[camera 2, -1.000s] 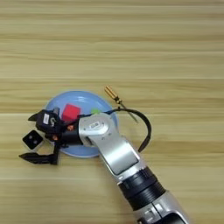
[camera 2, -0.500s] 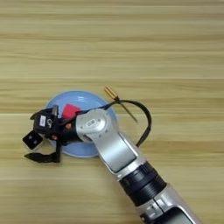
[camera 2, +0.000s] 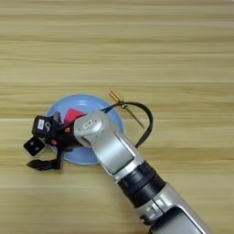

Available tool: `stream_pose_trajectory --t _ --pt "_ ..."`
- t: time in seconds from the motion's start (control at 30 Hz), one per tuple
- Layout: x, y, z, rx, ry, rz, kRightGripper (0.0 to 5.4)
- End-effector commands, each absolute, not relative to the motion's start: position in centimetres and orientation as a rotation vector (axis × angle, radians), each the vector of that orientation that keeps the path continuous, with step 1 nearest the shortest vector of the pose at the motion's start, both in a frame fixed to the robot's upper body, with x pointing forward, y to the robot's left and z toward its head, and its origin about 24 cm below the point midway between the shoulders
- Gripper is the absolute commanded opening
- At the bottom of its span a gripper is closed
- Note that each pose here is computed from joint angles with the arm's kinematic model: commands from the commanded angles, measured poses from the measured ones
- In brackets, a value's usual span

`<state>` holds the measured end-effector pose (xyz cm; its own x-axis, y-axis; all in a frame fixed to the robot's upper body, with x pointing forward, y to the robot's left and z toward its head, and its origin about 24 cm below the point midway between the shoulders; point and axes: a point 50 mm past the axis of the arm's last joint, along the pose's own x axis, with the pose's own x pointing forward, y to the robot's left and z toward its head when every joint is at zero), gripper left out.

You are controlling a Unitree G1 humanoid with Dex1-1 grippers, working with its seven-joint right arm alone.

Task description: Move the objects on the table

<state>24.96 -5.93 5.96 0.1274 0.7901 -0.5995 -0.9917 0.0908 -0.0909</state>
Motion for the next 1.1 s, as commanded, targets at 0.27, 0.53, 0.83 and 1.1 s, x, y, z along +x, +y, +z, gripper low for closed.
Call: stream_pose_trajectory --t 0.27,0.53,0.83,1.1 --pt "25.8 -5.6 7.1 -0.655 0.391 1.378 5.0" --pt "25.8 -5.6 7.0 -0.667 0.371 1.383 3.94" --pt "26.1 -5.4 7.4 -0.632 0.349 1.363 3.18" --pt "26.5 -5.3 9.4 -0.534 0.265 1.345 3.18"
